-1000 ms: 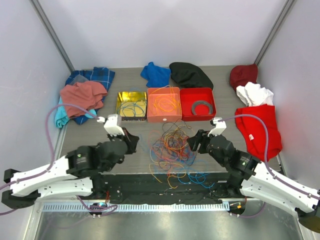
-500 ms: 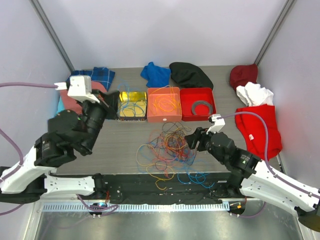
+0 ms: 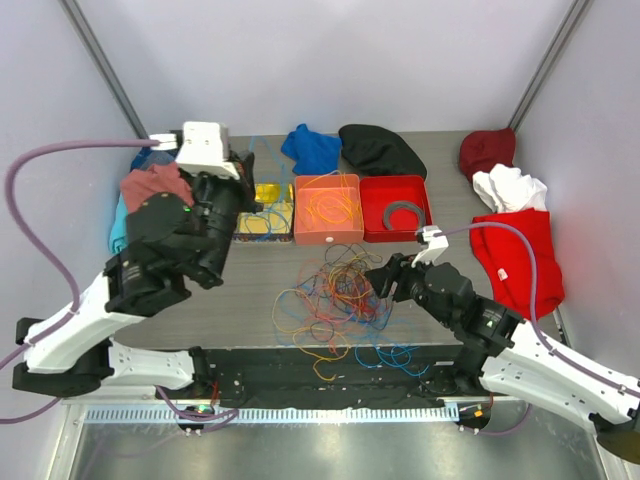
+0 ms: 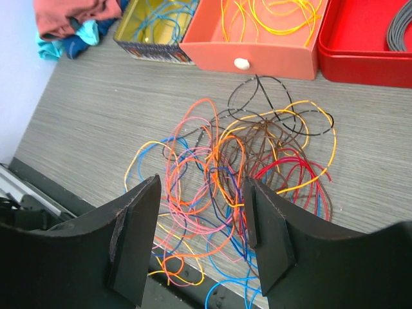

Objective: Untangle the cables

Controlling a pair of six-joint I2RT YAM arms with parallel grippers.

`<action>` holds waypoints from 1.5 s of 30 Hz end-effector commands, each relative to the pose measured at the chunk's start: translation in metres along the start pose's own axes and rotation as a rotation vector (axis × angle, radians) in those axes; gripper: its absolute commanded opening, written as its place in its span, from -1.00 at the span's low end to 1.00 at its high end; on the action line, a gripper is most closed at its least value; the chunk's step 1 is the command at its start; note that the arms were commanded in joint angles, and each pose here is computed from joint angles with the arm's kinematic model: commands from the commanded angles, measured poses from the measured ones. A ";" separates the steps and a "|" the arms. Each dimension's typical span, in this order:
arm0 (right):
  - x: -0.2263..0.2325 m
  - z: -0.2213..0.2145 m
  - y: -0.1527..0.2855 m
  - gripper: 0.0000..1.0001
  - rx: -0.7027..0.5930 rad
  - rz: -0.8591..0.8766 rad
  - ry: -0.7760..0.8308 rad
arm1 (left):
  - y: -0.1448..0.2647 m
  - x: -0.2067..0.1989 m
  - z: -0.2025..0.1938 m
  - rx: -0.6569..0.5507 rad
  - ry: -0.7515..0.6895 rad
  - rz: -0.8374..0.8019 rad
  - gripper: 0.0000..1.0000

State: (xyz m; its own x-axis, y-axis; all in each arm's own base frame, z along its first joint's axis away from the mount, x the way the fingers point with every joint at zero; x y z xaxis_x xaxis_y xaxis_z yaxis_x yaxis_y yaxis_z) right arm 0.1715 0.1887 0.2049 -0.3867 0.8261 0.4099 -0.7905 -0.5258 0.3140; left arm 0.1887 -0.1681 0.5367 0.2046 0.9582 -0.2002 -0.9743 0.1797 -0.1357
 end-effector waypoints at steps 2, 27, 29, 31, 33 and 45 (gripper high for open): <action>0.007 0.025 0.012 0.23 -0.084 0.024 -0.017 | -0.013 0.014 -0.026 0.047 0.004 0.079 -1.00; -0.015 0.019 0.017 0.25 -0.090 -0.064 0.056 | -0.149 0.098 -0.189 0.373 0.154 0.245 -1.00; -0.019 0.017 0.018 0.25 -0.090 -0.082 0.061 | -0.158 0.103 -0.200 0.389 0.165 0.256 -1.00; -0.021 0.017 0.020 0.25 -0.097 -0.083 0.063 | -0.166 0.110 -0.218 0.417 0.162 0.279 -1.00; -0.023 0.016 0.021 0.25 -0.097 -0.090 0.067 | -0.174 0.119 -0.226 0.421 0.175 0.303 -1.00; -0.027 0.014 0.020 0.25 -0.097 -0.106 0.077 | -0.196 0.145 -0.287 0.531 0.167 0.379 -1.00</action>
State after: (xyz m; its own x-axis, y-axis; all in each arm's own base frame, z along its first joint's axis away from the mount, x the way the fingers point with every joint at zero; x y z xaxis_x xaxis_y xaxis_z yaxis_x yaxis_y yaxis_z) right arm 0.1701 0.1547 0.2085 -0.3402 0.8845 0.3194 -0.8565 -0.4316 0.2829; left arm 0.4251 -0.1228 0.2575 -0.2070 0.9414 -0.2664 -0.8753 -0.0565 0.4803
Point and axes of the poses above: each gripper's point midway between its finger pads, its own y axis back along the fingers, its own x axis along the line the jaws close on, z = x × y, the point moved 3 cm from there along y, back along the fingers, and after that the axes turned 3 degrees about y, right-handed, at the moved point
